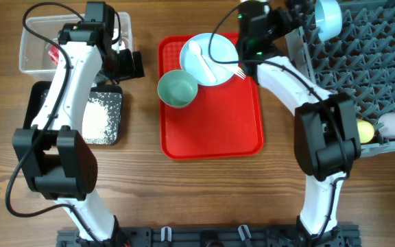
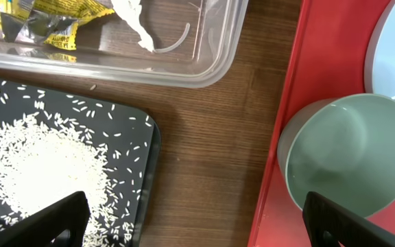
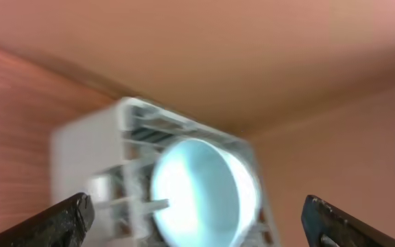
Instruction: Sort waste into correct bins and load items into the dishwasher rack
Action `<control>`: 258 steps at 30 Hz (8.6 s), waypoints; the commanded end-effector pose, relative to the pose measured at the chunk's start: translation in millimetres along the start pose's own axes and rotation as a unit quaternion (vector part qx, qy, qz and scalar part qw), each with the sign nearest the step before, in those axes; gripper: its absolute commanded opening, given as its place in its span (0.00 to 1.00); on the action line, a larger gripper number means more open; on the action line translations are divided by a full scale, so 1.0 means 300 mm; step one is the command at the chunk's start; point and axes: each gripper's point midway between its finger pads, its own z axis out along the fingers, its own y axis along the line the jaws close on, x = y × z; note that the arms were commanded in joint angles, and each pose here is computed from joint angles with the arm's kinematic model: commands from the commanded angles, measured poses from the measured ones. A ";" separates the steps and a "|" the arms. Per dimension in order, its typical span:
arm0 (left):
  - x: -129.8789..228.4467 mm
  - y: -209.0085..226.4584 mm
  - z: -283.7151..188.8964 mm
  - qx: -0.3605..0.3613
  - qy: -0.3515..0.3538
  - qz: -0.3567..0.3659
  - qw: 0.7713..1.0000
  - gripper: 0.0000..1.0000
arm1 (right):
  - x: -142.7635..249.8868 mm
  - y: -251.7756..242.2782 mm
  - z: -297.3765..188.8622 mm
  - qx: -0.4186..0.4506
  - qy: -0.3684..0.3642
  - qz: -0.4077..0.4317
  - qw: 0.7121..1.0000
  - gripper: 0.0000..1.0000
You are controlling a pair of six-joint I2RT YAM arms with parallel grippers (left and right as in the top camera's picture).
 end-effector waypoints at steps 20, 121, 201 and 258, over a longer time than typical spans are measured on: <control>0.006 0.007 0.016 0.001 0.008 -0.010 1.000 1.00 | -0.105 0.423 -0.775 -0.642 0.110 0.264 0.711 0.67; 0.006 0.007 0.016 0.001 0.008 -0.010 1.000 1.00 | 0.493 -0.128 -0.088 -0.056 0.196 -0.034 0.978 0.18; 0.006 0.007 0.016 0.001 0.008 -0.010 1.000 1.00 | 0.254 -0.399 0.243 -0.287 0.186 0.381 0.859 0.50; 0.006 0.007 0.016 0.001 0.008 -0.010 1.000 1.00 | 0.270 -0.308 0.152 -0.362 0.220 0.362 0.830 0.50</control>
